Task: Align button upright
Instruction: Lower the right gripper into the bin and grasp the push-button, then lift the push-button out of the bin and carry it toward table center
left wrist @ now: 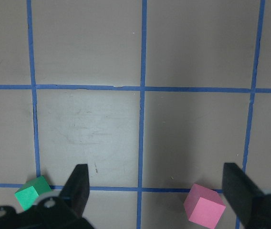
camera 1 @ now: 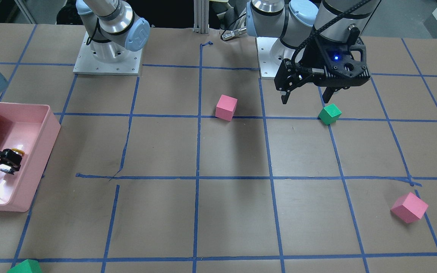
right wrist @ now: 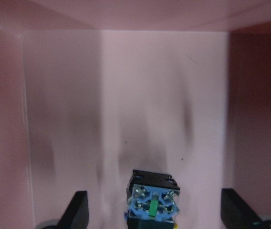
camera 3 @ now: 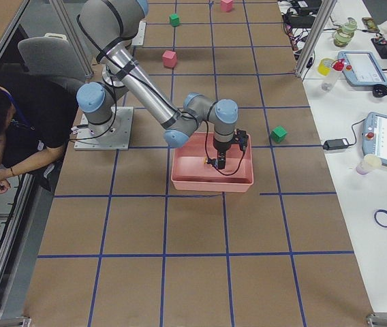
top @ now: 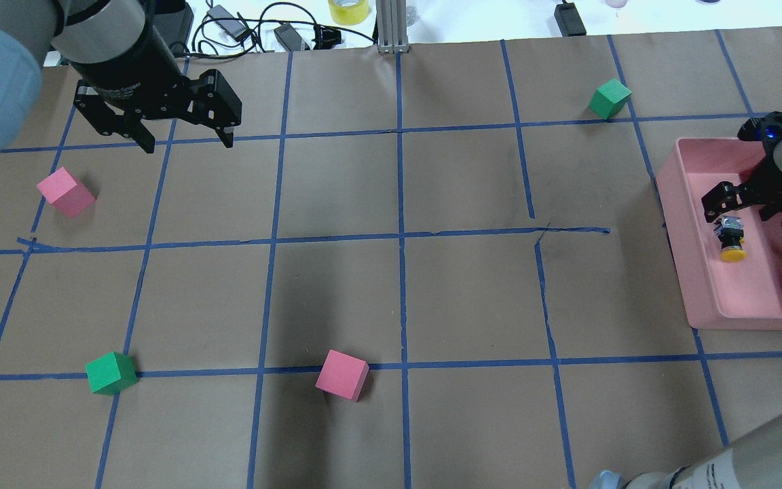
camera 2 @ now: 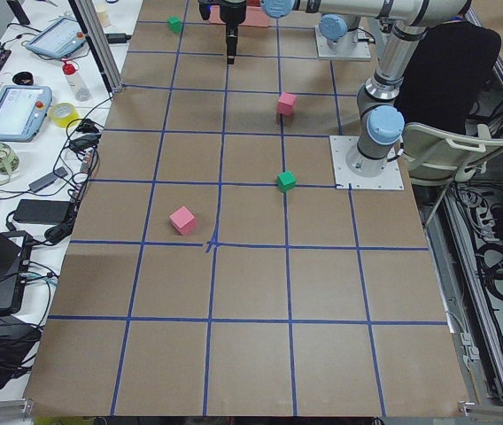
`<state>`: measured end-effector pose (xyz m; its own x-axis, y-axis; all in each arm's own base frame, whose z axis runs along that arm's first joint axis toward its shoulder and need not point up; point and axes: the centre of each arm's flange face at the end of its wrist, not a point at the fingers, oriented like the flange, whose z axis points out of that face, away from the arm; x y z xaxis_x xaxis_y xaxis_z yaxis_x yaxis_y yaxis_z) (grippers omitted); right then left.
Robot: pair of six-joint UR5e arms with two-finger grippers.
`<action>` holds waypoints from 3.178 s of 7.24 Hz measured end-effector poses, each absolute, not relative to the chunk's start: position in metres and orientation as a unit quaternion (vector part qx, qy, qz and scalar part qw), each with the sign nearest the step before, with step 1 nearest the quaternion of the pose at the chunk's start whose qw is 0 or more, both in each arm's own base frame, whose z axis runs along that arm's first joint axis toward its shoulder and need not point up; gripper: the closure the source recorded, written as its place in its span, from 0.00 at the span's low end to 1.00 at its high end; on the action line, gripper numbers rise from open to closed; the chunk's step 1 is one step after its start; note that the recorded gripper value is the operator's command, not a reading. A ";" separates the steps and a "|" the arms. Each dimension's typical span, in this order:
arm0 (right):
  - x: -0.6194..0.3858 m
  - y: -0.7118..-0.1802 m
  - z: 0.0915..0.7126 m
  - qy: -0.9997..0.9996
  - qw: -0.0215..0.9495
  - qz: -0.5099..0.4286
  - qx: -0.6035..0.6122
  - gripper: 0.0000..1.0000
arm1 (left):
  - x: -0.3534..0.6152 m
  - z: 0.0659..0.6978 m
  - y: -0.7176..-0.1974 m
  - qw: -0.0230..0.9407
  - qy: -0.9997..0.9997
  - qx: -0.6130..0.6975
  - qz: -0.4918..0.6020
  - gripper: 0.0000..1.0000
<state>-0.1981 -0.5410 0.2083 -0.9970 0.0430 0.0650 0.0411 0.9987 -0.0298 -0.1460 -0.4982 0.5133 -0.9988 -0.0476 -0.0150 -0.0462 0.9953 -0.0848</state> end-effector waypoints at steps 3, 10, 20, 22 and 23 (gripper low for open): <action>-0.196 -0.537 0.202 -0.999 0.030 0.006 -0.021 0.11 | -0.145 0.520 -0.497 0.010 0.998 -0.022 -0.050 0.00; -0.198 -0.533 0.202 -0.999 0.044 -0.008 -0.015 1.00 | -0.144 0.519 -0.498 0.012 0.998 -0.026 -0.048 0.00; -0.106 -0.602 0.353 -0.999 0.035 0.017 0.026 1.00 | -0.144 0.520 -0.498 0.011 0.998 -0.026 -0.050 0.00; -0.005 -0.612 0.355 -0.999 0.010 0.029 0.012 1.00 | -0.144 0.521 -0.497 0.012 0.998 -0.026 -0.051 0.00; 0.060 -0.610 0.352 -1.000 0.000 0.030 0.000 1.00 | -0.144 0.521 -0.497 0.012 0.998 -0.026 -0.051 0.00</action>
<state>0.0598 -0.6099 0.3520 -1.0000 -0.0006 -0.0002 -0.0006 0.9982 -0.0602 -0.1443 -0.4972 0.5209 -0.9984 -0.0521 -0.0205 -0.0498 0.9936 -0.1018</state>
